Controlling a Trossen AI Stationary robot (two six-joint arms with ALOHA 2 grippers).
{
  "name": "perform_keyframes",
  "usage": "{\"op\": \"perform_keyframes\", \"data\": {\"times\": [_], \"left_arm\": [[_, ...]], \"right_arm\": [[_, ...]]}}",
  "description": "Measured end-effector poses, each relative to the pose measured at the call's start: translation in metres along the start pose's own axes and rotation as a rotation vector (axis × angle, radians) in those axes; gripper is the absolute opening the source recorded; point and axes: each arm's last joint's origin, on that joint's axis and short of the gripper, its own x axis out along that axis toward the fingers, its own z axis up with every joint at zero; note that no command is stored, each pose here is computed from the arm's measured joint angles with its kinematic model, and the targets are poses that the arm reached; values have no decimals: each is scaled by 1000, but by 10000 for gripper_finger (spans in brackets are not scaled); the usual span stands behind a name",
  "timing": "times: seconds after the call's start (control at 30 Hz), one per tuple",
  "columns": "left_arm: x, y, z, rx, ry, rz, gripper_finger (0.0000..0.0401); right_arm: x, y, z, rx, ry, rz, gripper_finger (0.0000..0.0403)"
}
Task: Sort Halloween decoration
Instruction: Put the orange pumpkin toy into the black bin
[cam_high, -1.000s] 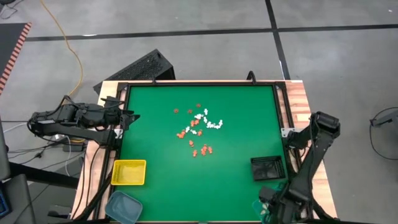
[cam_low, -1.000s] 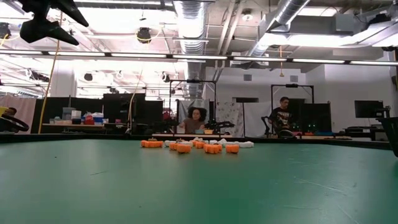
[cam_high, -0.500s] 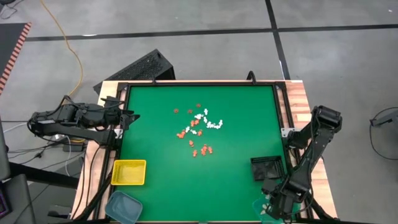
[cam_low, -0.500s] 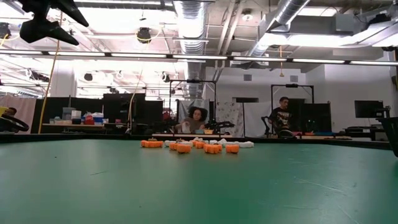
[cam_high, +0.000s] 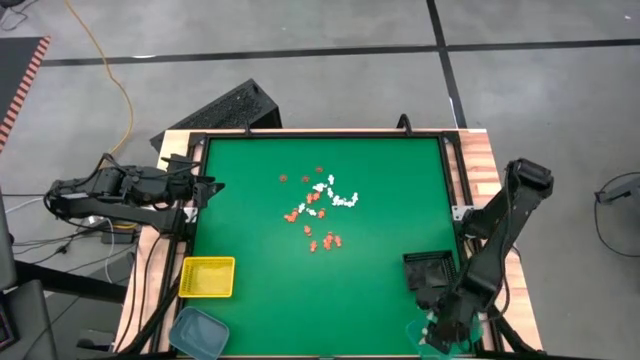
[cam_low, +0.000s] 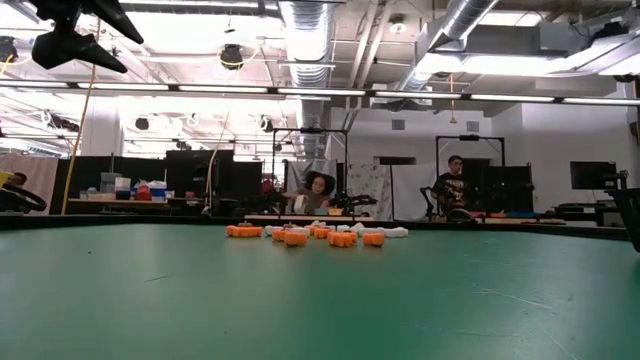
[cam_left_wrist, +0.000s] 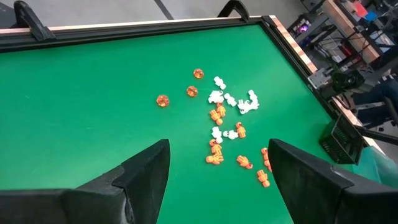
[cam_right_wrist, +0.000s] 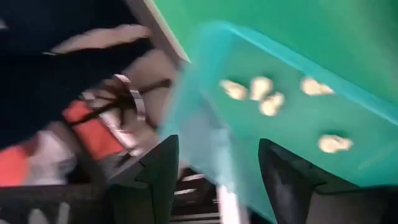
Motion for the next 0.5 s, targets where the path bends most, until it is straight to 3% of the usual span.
{"op": "perform_keyframes", "data": {"times": [0.13,0.27,0.4,0.5], "left_arm": [[0,0,0,8,0,0,261],[0,0,0,8,0,0,261],[0,0,0,8,1,0,261],[0,0,0,8,1,1,261]], "right_arm": [[-37,-2,21,-53,-113,109,208],[-76,-12,50,-168,-396,158,204],[-111,-30,77,-271,-720,54,204],[-132,-47,98,-236,-935,-108,204]]}}
